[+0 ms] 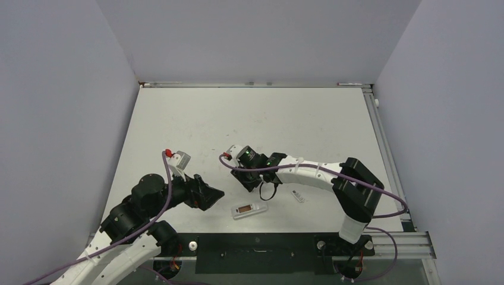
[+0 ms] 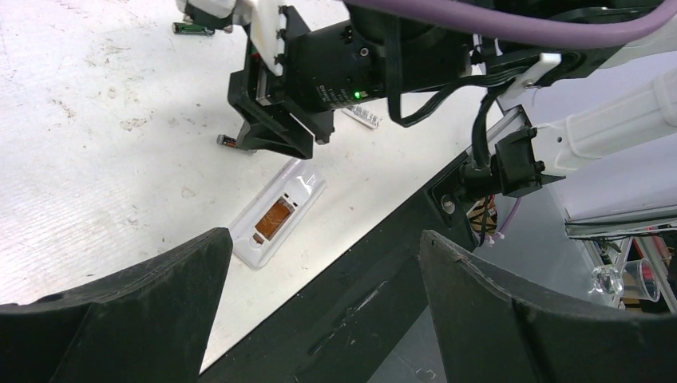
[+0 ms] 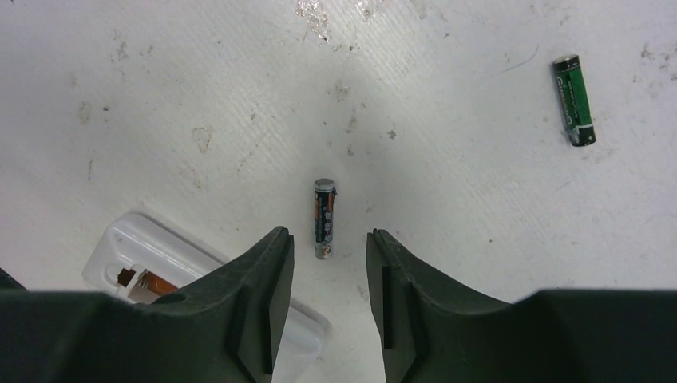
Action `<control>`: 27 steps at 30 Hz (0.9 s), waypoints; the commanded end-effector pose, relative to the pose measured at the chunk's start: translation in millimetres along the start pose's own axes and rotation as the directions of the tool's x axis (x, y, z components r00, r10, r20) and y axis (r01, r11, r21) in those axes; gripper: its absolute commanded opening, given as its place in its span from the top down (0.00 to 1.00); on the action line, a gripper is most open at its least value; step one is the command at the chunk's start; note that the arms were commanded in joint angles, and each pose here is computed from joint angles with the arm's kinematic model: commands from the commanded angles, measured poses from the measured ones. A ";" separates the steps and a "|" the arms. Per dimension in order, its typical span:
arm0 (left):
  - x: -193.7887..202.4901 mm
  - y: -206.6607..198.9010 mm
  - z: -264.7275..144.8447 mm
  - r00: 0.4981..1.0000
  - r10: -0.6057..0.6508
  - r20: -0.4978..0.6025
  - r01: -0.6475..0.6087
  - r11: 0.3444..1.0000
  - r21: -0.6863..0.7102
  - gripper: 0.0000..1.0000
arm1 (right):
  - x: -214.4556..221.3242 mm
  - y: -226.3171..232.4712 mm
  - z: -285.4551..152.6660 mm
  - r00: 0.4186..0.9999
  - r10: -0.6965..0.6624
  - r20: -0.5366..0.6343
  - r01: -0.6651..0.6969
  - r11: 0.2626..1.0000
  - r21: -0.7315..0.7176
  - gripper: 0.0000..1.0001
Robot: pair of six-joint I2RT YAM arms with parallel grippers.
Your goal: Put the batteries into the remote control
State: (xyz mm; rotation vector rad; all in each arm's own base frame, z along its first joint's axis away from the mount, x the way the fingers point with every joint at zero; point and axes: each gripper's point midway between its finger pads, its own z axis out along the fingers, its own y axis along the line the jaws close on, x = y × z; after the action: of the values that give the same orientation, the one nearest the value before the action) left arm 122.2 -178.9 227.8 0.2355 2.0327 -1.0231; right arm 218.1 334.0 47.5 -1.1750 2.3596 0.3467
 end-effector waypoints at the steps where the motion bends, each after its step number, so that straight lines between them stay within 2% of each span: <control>1: -11.5 -8.6 -0.7 0.999 0.014 0.050 -0.016 0.999 0.037 0.14 | -3.6 0.2 -14.2 0.998 0.037 0.048 -0.038 0.999 0.016 0.61; 12: -12.1 -8.5 -1.9 0.998 0.013 0.057 -0.015 0.999 0.037 0.14 | 13.9 8.9 0.4 0.999 0.041 0.009 -0.041 0.999 0.004 0.62; 27: -12.5 -8.1 -1.6 0.998 0.012 0.058 -0.014 0.999 0.034 0.13 | 23.2 8.0 14.3 0.999 0.022 -0.035 -0.021 1.000 0.013 0.68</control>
State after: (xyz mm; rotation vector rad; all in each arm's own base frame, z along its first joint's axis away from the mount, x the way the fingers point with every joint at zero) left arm 121.4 -177.6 230.2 0.2335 2.0186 -1.0271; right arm 197.9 322.4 22.4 -1.1699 2.4315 0.3246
